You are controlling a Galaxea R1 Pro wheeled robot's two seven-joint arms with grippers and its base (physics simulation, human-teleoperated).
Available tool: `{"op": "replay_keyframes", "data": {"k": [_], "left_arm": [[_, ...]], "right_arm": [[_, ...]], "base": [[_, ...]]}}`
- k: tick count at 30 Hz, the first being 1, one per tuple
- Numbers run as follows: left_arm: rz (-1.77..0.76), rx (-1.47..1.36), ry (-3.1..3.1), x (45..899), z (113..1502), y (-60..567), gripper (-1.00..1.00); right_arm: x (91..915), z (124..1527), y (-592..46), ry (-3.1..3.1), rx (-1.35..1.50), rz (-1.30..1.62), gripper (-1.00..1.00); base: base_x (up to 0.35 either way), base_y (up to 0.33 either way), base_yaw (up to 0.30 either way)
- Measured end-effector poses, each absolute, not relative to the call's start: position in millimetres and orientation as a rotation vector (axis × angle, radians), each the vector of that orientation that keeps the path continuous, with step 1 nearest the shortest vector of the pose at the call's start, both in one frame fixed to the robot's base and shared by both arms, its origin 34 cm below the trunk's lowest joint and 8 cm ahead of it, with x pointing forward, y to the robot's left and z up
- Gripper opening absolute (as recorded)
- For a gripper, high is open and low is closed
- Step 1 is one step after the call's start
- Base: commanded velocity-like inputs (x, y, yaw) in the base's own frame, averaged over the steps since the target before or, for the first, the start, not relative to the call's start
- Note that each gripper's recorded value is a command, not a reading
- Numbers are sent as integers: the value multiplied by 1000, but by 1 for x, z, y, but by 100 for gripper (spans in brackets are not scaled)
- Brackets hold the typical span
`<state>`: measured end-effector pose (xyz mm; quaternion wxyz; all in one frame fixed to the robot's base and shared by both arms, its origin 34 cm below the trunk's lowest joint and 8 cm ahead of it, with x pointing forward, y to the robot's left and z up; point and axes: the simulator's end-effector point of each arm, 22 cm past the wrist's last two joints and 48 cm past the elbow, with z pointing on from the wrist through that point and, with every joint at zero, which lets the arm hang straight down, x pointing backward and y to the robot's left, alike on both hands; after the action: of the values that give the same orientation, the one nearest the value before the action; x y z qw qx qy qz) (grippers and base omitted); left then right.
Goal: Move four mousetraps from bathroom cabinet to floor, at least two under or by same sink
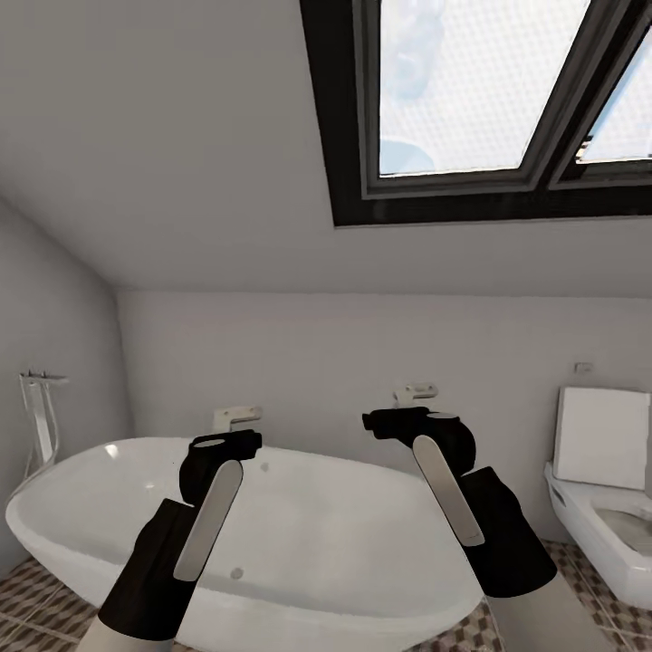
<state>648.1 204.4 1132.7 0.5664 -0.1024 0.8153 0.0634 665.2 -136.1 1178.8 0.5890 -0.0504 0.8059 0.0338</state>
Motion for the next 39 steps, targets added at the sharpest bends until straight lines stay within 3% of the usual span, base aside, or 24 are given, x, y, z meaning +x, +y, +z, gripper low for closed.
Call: {"op": "replay_keyframes", "data": {"k": [39], "left_arm": [[149,-241,1917,644,1171,204,100]], "right_arm": [[661,1218,-135,1878,-118,82,100]], "base": [[0,0,-273]]}}
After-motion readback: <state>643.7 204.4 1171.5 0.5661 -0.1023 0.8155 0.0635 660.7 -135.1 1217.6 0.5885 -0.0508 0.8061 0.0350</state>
